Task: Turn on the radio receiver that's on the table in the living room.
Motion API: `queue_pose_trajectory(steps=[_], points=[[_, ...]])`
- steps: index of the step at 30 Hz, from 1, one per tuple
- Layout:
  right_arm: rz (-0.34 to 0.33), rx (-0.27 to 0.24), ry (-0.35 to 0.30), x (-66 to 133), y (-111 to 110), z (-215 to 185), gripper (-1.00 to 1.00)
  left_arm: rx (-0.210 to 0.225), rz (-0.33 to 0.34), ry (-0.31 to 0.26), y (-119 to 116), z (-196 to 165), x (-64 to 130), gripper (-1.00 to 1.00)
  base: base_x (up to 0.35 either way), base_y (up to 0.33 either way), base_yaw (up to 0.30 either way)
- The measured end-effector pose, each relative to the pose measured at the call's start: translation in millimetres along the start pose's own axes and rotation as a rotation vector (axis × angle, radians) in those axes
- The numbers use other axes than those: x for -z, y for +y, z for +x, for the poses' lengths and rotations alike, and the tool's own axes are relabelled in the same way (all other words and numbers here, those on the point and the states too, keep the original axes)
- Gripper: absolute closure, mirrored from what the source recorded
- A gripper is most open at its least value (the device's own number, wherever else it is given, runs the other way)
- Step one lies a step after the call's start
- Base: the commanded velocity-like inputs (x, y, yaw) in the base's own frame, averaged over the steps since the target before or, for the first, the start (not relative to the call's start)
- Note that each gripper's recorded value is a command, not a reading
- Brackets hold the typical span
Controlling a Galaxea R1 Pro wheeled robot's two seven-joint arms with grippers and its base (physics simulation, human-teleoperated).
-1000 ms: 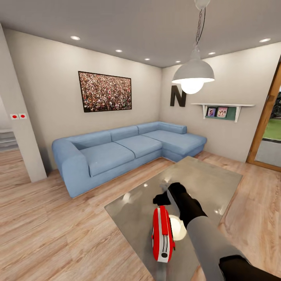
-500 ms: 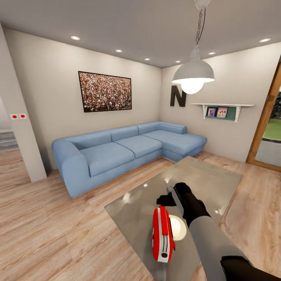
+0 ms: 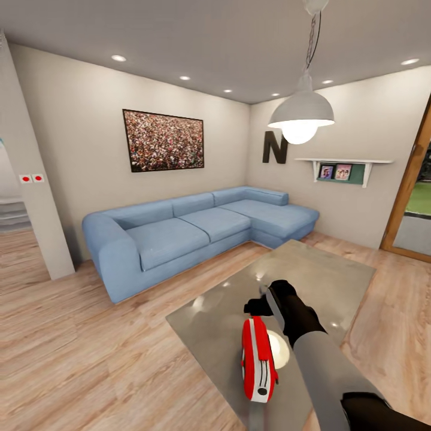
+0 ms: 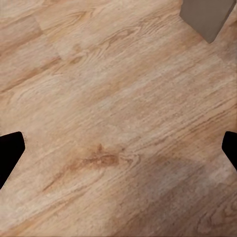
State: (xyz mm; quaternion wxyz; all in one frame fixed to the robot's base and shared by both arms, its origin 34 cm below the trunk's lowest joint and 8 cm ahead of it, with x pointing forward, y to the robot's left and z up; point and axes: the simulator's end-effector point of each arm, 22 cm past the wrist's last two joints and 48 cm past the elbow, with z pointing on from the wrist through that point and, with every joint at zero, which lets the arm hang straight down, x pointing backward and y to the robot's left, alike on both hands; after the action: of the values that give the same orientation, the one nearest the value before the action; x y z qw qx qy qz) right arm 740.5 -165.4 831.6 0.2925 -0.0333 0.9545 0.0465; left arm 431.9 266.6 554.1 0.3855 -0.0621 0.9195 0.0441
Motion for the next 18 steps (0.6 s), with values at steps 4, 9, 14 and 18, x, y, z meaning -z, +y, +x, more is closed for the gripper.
queue_pose_trajectory(steps=[4,9,14,18], points=[[0.000,0.000,0.000,0.1,0.0,-0.2,-1.00,0.000,0.000,0.001,-0.1,0.3,0.0,-1.00,0.000,0.041,-0.016],[0.000,0.000,0.001,0.1,-0.1,0.1,-1.00,0.000,0.000,0.001,-0.1,0.7,0.1,-1.00,0.000,0.005,-0.191],[0.001,0.000,0.002,-0.1,-0.3,0.4,-1.00,0.000,0.000,0.001,-0.1,0.7,0.1,-1.00,0.000,0.001,-0.270],[0.001,0.000,0.001,0.1,-0.3,0.1,-1.00,0.000,0.000,0.000,-0.1,0.5,0.1,-1.00,0.000,0.000,-0.278]])
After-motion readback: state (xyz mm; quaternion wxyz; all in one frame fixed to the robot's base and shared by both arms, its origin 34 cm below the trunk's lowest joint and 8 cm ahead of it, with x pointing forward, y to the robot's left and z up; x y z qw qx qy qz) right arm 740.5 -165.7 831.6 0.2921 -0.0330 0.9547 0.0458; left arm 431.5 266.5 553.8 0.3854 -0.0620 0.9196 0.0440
